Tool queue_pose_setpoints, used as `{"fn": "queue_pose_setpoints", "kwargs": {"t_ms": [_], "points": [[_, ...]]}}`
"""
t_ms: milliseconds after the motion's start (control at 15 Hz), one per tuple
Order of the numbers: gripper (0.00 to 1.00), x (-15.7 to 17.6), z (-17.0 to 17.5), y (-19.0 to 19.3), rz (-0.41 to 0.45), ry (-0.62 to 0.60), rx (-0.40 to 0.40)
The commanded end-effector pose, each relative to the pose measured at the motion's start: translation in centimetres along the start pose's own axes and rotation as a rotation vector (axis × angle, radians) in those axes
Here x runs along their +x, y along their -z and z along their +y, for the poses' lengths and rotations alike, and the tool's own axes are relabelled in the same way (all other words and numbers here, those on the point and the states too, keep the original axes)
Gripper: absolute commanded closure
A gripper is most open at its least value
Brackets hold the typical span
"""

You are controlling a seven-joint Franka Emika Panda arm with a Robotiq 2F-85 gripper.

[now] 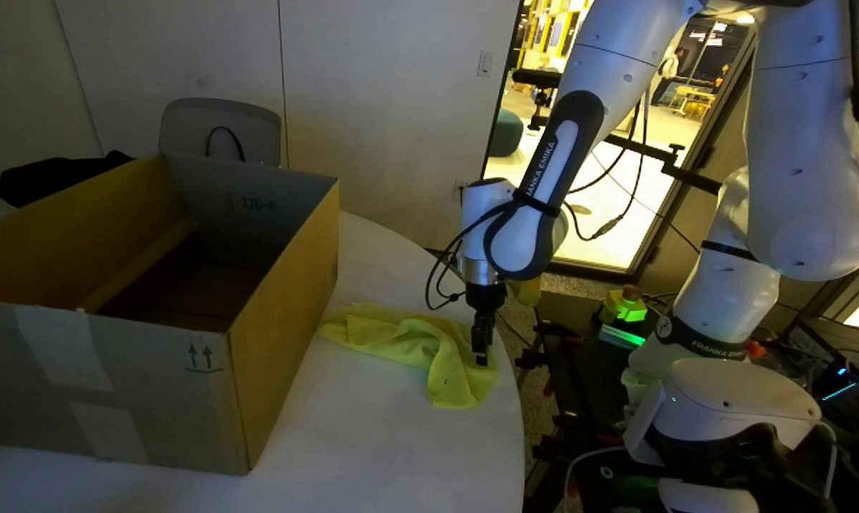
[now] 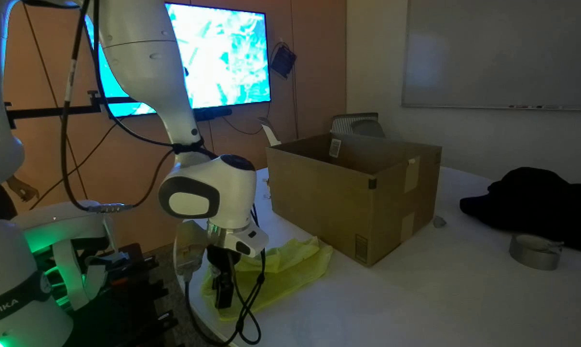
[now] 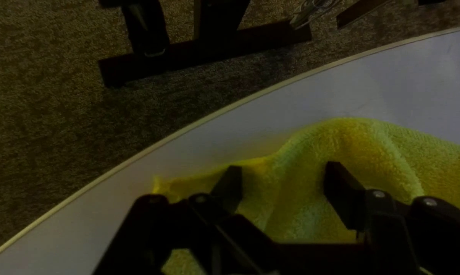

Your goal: Put the marker on the green towel then wrap the marker in the towel and put it in the box

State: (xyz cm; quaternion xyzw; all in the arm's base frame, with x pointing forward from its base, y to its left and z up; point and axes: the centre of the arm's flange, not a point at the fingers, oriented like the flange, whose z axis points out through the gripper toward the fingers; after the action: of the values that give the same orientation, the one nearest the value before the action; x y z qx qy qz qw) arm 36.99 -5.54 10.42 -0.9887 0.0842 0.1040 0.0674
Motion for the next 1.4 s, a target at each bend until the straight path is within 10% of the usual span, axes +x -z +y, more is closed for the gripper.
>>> {"fn": "queue_pose_setpoints", "kwargs": {"t_ms": [0,333,1333], "points": [[0.69,0.9,-0.1,-0.5,0.016,0.046,0.031],[0.99,0.9,-1.8,1.9,0.036,0.107,0.03],[0.97,2.3,-8.2,14.4,0.498,-0.017,0.004]]}}
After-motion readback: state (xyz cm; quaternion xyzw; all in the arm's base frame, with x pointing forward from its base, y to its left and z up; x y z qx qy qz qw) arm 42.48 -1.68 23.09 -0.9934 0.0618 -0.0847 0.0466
